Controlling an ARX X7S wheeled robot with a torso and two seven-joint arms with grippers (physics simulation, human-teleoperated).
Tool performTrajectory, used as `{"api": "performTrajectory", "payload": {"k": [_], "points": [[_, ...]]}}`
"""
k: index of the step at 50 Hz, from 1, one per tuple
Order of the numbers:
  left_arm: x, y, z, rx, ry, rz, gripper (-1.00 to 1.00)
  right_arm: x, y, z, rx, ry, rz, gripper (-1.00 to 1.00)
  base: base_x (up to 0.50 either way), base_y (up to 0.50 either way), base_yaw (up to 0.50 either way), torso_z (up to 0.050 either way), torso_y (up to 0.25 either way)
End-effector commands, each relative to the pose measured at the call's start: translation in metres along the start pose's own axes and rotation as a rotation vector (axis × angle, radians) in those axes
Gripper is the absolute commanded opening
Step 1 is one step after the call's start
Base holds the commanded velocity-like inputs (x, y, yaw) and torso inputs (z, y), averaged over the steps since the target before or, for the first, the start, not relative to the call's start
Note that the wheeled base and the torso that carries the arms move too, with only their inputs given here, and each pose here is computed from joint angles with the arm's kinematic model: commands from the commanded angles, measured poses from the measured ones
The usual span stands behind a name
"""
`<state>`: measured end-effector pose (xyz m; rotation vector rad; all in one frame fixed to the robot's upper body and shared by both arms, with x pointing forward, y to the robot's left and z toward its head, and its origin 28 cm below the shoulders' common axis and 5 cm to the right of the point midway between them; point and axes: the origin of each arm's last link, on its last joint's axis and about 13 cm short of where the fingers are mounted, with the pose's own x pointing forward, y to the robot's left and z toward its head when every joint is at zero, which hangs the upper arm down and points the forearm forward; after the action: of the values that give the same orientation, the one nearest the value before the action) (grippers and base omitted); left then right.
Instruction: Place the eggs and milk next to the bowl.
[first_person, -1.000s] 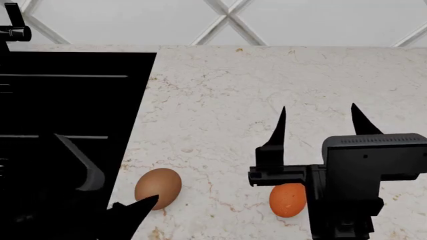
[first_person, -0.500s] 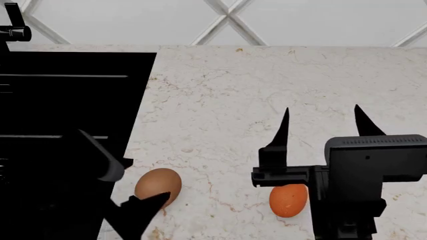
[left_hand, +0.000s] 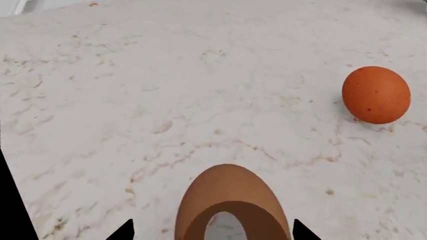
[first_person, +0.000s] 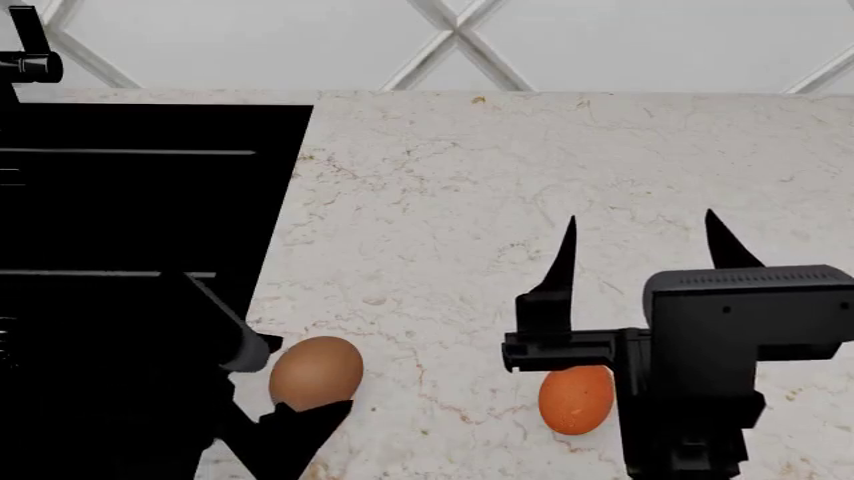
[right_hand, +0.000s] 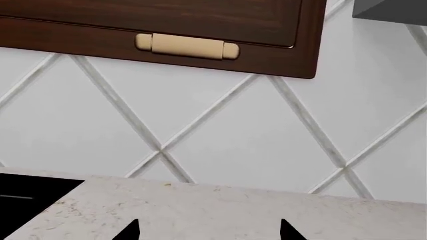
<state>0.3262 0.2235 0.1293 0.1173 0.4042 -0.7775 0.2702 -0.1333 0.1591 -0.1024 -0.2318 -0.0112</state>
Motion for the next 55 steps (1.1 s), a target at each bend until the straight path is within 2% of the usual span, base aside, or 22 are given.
{"api": "performTrajectory", "payload": {"k": [1, 6, 7, 24, 31, 34, 39, 40, 48, 55], "points": [[0.006, 0.001, -0.001, -0.016, -0.008, -0.03, 1.0, 0.003, -0.003, -0.003, 0.005, 0.001, -0.012, 1.0, 0.0, 0.0, 0.0, 0.0, 0.0], [0.006, 0.0, 0.0, -0.015, -0.008, -0.035, 1.0, 0.004, -0.003, -0.003, 0.005, 0.001, -0.011, 1.0, 0.0, 0.0, 0.0, 0.0, 0.0], [0.006, 0.0, 0.0, -0.013, -0.01, -0.035, -1.0, 0.004, -0.003, -0.003, 0.004, 0.001, -0.011, 1.0, 0.0, 0.0, 0.0, 0.0, 0.0], [0.003, -0.001, 0.0, -0.004, -0.024, -0.025, -1.0, 0.002, -0.003, -0.003, 0.004, 0.0, -0.011, 1.0, 0.0, 0.0, 0.0, 0.0, 0.0], [-0.005, 0.0, 0.012, -0.002, -0.089, 0.0, -1.0, -0.003, -0.002, 0.003, 0.006, 0.0, -0.009, 1.0, 0.0, 0.0, 0.0, 0.0, 0.0], [-0.011, 0.001, 0.018, -0.001, -0.127, 0.017, -1.0, -0.009, 0.0, 0.008, 0.017, 0.047, -0.009, 1.0, 0.0, 0.0, 0.0, 0.0, 0.0], [-0.017, 0.002, 0.024, -0.002, -0.163, 0.04, -1.0, -0.023, 0.005, 0.003, -0.03, 0.189, 0.006, 1.0, 0.0, 0.0, 0.0, 0.0, 0.0], [-0.017, 0.002, 0.025, -0.006, -0.167, 0.038, -1.0, -0.026, 0.005, 0.003, -0.005, 0.187, 0.016, 1.0, 0.0, 0.0, 0.0, 0.0, 0.0], [-0.022, 0.003, 0.032, -0.003, -0.205, 0.053, -1.0, -0.041, 0.002, 0.01, 0.003, 0.287, 0.068, 1.0, 0.0, 0.0, 0.0, 0.0, 0.0], [-0.025, 0.001, 0.04, 0.001, -0.249, 0.066, -1.0, -0.046, 0.003, 0.005, 0.015, 0.345, 0.1, 1.0, 0.0, 0.0, 0.0, 0.0, 0.0]]}}
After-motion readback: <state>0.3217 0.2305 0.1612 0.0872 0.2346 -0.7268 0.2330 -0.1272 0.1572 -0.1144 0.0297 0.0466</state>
